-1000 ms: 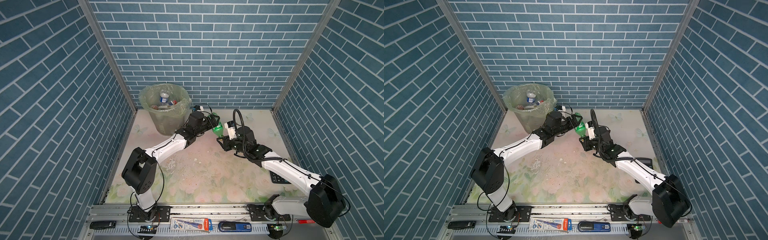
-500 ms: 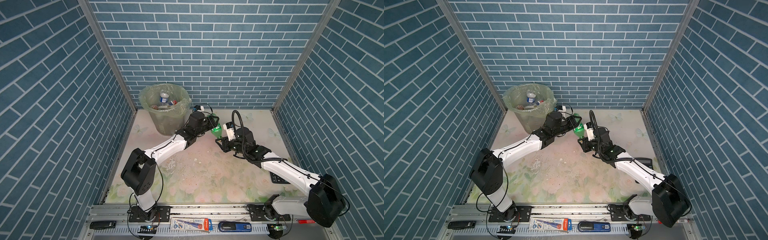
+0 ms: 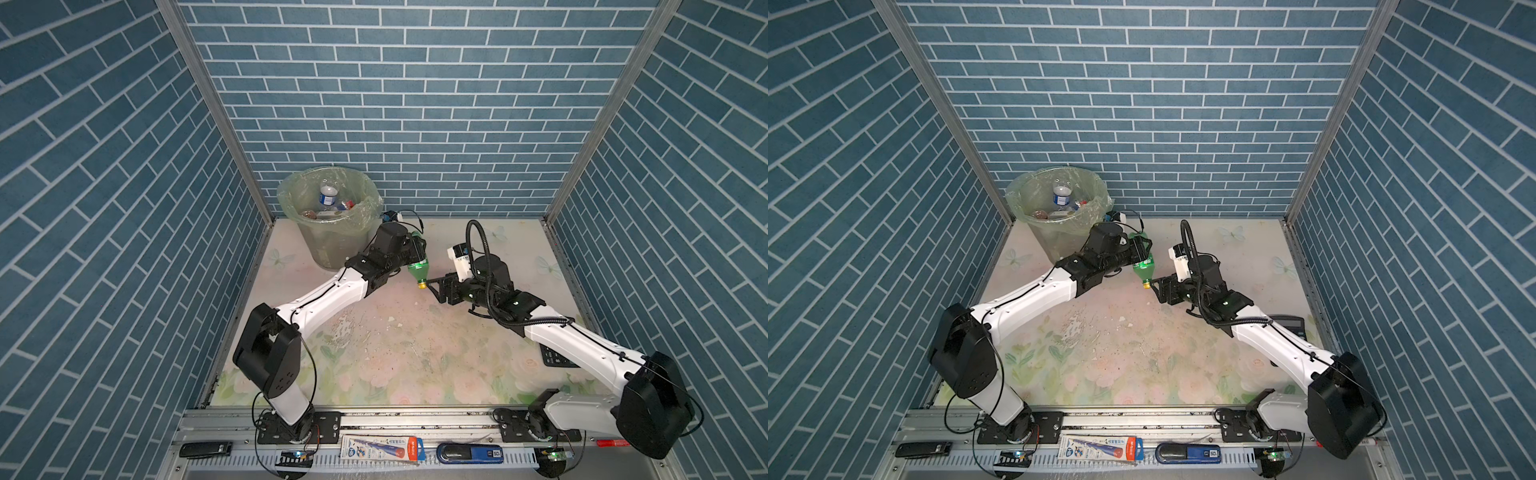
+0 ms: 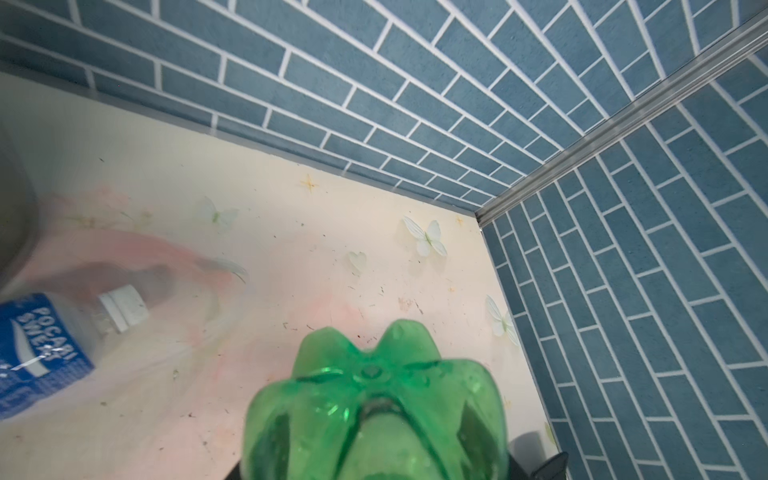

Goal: Throw the plastic bottles in the bin
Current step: 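Carry the green bottle over the bin with the left gripper while the right gripper releases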

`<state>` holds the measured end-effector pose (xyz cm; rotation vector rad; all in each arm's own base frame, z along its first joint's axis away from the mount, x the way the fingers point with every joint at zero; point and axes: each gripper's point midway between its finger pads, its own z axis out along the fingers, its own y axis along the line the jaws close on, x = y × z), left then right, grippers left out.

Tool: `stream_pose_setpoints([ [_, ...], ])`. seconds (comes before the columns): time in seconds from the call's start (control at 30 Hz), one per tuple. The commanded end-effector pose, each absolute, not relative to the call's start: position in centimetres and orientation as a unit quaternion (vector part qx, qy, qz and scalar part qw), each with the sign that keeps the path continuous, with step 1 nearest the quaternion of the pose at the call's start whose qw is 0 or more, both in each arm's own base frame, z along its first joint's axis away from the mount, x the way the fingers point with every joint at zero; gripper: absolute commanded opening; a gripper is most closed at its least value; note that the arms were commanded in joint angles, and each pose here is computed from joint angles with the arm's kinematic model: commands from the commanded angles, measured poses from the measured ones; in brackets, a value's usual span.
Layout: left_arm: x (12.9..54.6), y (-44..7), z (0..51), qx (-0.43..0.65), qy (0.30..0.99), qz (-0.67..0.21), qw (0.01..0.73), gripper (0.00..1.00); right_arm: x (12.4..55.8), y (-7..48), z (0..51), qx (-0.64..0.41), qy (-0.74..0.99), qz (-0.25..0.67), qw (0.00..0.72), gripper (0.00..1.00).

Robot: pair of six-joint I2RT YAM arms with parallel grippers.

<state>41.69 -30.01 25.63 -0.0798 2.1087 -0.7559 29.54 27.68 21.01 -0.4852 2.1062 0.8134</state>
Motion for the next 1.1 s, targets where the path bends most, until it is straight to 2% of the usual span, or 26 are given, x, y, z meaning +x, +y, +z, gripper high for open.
stream_pose_setpoints([
  [0.0, 42.2, -27.3, 30.8, -0.01, 0.831, -0.249, 0.497, 0.55, 29.6, 27.9, 23.7, -0.205, 0.819, 0.325, 0.425, 0.88],
  [0.17, 42.6, -24.7, 35.9, -0.003, 0.807, -0.203, 0.554, 0.55, 30.1, 28.6, 27.2, -0.211, 0.801, 0.333, 0.451, 0.99],
  [0.7, 43.7, -16.8, 51.4, -0.003, 0.694, -0.058, 0.718, 0.55, 29.8, 34.9, 38.5, -0.276, 0.708, 0.385, 0.524, 0.99],
  [0.87, 41.6, -15.1, 56.4, -0.002, 0.611, -0.034, 0.791, 0.55, 29.2, 36.5, 40.4, -0.292, 0.692, 0.395, 0.528, 0.99],
  [1.07, 39.2, -14.0, 60.4, 0.003, 0.536, -0.032, 0.843, 0.55, 28.9, 37.8, 41.1, -0.302, 0.685, 0.399, 0.529, 0.99],
])
